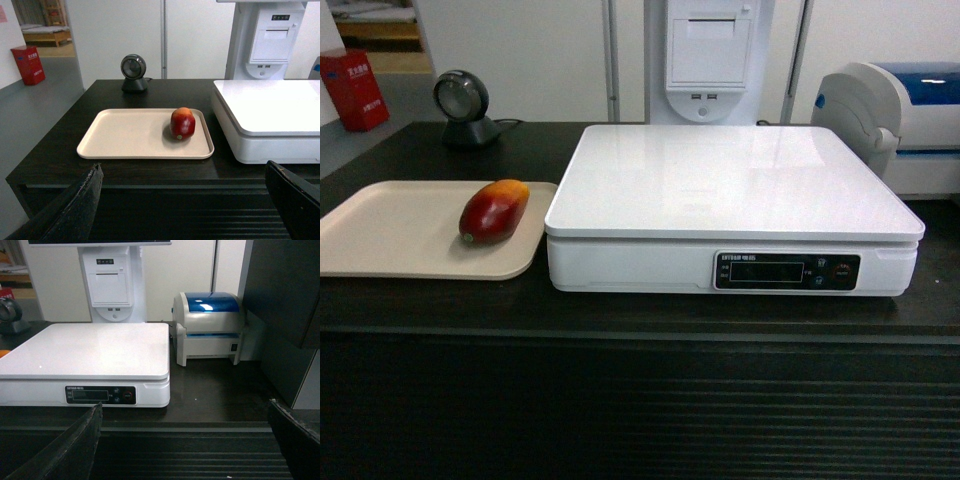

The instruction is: Place dark red mango on scale at checkout

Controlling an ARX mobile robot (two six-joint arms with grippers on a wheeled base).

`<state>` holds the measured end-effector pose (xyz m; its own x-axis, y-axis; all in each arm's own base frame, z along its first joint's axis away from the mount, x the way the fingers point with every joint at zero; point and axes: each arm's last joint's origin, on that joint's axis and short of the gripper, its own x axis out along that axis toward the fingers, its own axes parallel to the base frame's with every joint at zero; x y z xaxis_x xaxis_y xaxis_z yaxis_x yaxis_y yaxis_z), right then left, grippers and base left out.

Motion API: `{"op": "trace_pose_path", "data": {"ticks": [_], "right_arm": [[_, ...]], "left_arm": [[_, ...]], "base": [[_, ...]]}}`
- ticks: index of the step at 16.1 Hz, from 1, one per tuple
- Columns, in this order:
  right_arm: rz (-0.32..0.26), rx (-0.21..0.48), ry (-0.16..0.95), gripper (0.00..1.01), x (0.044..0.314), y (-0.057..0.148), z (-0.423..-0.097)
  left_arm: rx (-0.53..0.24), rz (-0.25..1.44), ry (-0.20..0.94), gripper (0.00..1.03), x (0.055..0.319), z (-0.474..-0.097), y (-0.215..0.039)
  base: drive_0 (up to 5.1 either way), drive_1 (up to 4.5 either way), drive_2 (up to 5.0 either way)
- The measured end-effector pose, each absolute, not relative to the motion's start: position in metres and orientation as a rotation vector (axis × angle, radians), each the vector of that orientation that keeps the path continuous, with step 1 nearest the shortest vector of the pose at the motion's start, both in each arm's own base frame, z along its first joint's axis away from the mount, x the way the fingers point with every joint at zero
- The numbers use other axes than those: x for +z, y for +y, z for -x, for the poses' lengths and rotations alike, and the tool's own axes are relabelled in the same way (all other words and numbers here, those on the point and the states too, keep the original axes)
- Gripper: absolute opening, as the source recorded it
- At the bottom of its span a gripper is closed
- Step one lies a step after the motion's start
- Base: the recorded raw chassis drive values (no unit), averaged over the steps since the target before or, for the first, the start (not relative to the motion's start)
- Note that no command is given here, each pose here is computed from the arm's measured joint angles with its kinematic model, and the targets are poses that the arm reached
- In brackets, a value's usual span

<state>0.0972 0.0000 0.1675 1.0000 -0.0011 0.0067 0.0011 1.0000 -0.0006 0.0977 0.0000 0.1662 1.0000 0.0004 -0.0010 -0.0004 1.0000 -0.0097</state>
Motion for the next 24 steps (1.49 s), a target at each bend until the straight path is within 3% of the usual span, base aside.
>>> {"op": "trace_pose_path", "data": {"ticks": [19, 21, 23, 24], "right_arm": [[0.001, 0.0, -0.005, 0.98, 0.167, 0.0, -0.097], [0.001, -0.001, -0.004, 0.98, 0.167, 0.0, -0.097], [0.001, -0.003, -0.004, 0.98, 0.167, 0.0, -0.097], [0.001, 0.0, -0.004, 0.98, 0.167, 0.0, -0.097]], "left_arm": [[0.0, 0.01, 0.003, 0.98, 0.166, -0.098, 0.0], [0.179, 0.009, 0.17, 0.98, 0.167, -0.103, -0.005], [0.347, 0.0, 0.155, 0.98, 0.18, -0.11, 0.0], [0.338, 0.01, 0.12, 0.98, 0.189, -0.113, 0.002]], "base": [[0.0, 0.0, 0.0], [0.0, 0.0, 0.0], [0.0, 0.0, 0.0], [0.0, 0.0, 0.0]]}}
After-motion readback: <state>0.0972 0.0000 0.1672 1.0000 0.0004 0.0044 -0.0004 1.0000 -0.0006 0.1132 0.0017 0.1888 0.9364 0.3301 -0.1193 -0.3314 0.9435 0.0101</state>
